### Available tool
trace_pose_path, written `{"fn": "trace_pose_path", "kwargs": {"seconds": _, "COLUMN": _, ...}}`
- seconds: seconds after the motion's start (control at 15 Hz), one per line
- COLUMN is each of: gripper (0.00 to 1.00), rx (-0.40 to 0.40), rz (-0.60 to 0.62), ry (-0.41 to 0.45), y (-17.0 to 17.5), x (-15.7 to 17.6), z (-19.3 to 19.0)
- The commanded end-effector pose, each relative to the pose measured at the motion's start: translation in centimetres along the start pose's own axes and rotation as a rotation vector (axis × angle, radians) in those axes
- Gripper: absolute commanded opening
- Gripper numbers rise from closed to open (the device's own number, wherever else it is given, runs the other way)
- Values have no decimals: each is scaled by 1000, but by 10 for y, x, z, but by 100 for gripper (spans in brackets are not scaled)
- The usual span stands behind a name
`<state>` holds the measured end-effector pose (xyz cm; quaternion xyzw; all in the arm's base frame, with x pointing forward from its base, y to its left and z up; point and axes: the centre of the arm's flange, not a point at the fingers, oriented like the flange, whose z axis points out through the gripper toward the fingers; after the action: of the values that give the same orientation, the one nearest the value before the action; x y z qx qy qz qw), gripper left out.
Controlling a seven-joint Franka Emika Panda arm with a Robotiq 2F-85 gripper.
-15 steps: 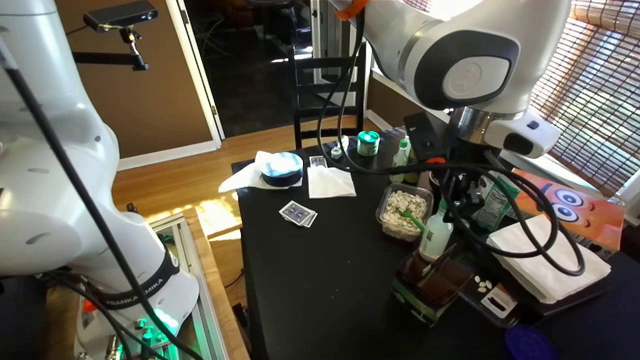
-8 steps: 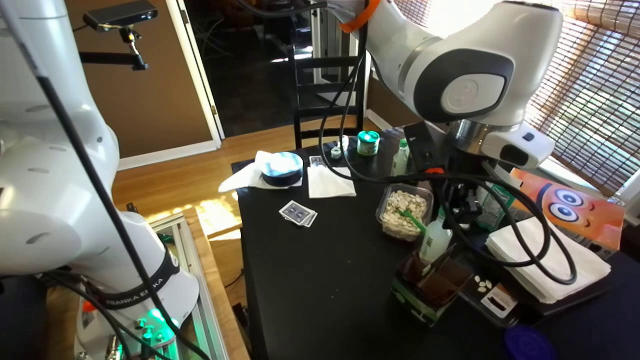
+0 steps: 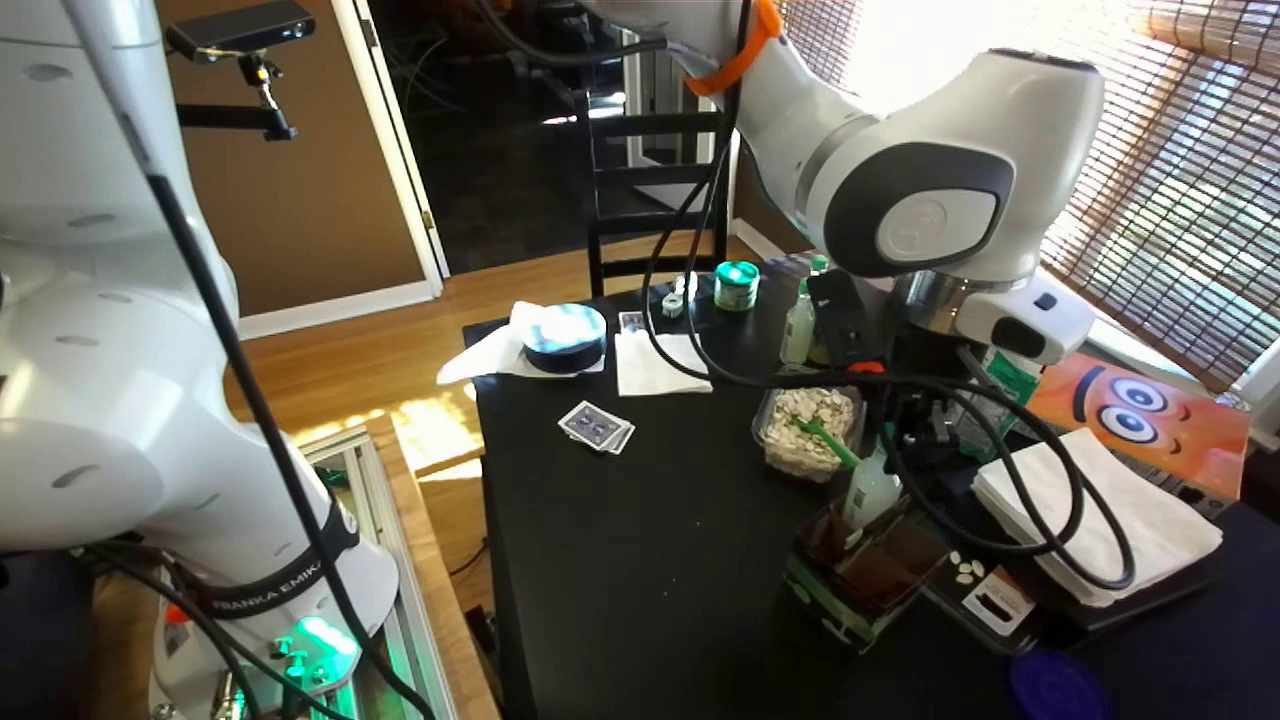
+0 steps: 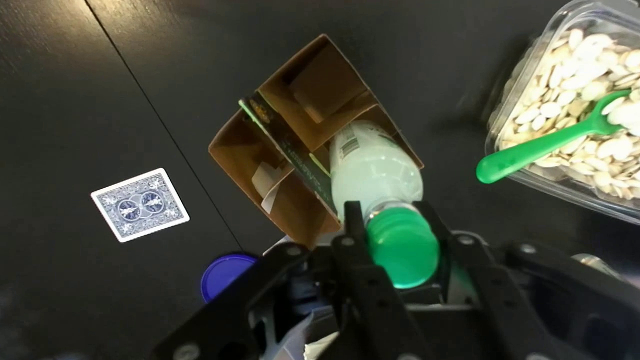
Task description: Put one of the bottles in the package on the right
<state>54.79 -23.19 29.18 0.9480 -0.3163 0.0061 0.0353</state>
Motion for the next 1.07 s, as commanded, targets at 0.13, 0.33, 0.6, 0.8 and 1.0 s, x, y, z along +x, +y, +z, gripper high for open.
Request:
{"fn": "trace_pose_path", "kwargs": {"seconds": 0.13, "gripper": 7, "rx": 50, "rz": 2, "ry": 17, "y": 3, "x": 5, "z": 28}}
{"fn": "trace_pose_path", "kwargs": {"seconds": 0.33, "gripper": 7, "rx": 66, "rz": 11, "ry": 19, "y": 7, "x": 8, "z": 44}}
{"fn": "trace_pose_path", "kwargs": {"seconds": 0.6, "gripper": 7, "rx": 65, "rz": 17, "ry": 10, "y": 13, "x": 9, "z": 59}}
{"fn": "trace_pose_path", "kwargs": {"seconds": 0.8, "gripper": 7, "rx": 59, "rz": 12, "ry": 7, "y": 12, "x": 9, "z": 63}}
{"fn": "trace_pose_path", "kwargs": {"seconds": 1.0, "gripper": 62, "rx": 60, "rz": 3, "ry": 1, "y": 8, "x": 7, "z": 56}}
